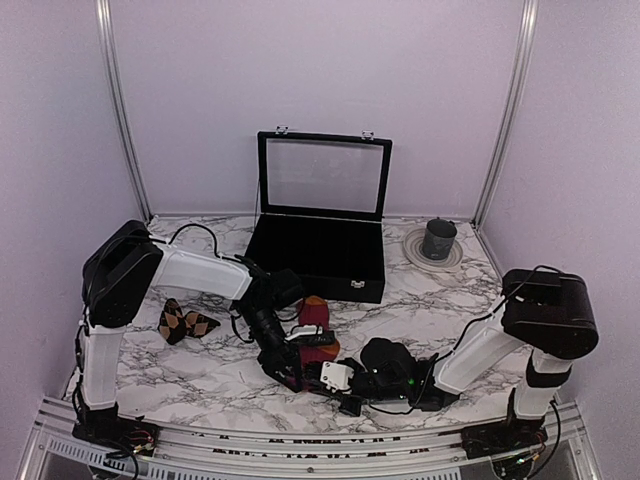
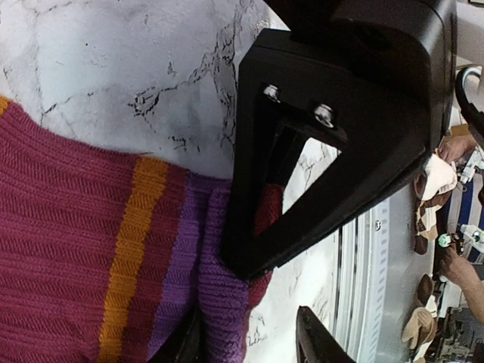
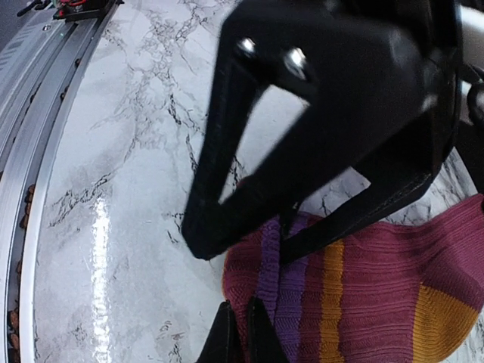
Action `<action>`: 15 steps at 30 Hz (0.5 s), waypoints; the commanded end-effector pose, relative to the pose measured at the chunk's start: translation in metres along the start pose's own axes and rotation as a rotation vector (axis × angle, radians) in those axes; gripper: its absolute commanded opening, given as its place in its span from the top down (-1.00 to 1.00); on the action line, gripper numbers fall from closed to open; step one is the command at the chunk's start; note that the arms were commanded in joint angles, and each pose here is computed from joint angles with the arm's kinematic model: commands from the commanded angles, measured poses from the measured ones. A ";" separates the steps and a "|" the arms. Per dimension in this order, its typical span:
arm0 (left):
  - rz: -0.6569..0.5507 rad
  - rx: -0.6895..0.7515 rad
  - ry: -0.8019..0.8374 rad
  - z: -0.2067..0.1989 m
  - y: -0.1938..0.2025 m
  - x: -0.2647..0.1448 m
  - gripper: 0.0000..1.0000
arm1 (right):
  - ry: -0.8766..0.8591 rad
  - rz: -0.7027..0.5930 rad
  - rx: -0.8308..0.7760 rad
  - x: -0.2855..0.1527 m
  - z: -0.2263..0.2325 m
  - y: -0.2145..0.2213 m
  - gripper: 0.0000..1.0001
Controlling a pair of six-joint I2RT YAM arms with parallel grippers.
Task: Roll the socks
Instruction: Roll the sock at the center of the board.
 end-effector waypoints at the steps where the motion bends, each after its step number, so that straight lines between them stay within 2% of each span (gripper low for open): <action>1: 0.014 0.071 -0.113 -0.003 0.006 -0.013 -0.34 | 0.008 0.073 0.140 0.000 -0.005 0.016 1.00; 3: -0.023 0.143 -0.173 -0.013 0.001 -0.025 -0.68 | -0.021 0.084 0.235 -0.004 -0.007 0.019 1.00; 9: -0.110 0.318 -0.325 -0.027 0.003 -0.040 -0.79 | -0.097 0.123 0.494 -0.012 -0.017 0.023 1.00; 11: -0.142 0.378 -0.367 -0.030 -0.001 -0.043 -0.93 | -0.118 0.154 0.566 -0.011 -0.020 0.026 1.00; 15: -0.150 0.454 -0.418 -0.034 -0.004 -0.043 -0.93 | -0.188 0.205 0.754 -0.009 -0.027 0.033 1.00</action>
Point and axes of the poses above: each gripper's point midway between its finger pads, its own x axis out along the fingers, its own z axis along the line the jaws close on, y = z × x, the point moved 5 cm from there along -x, back along the fingers, and after that the axes turned 9 degrees about x, right-handed, at the moved point
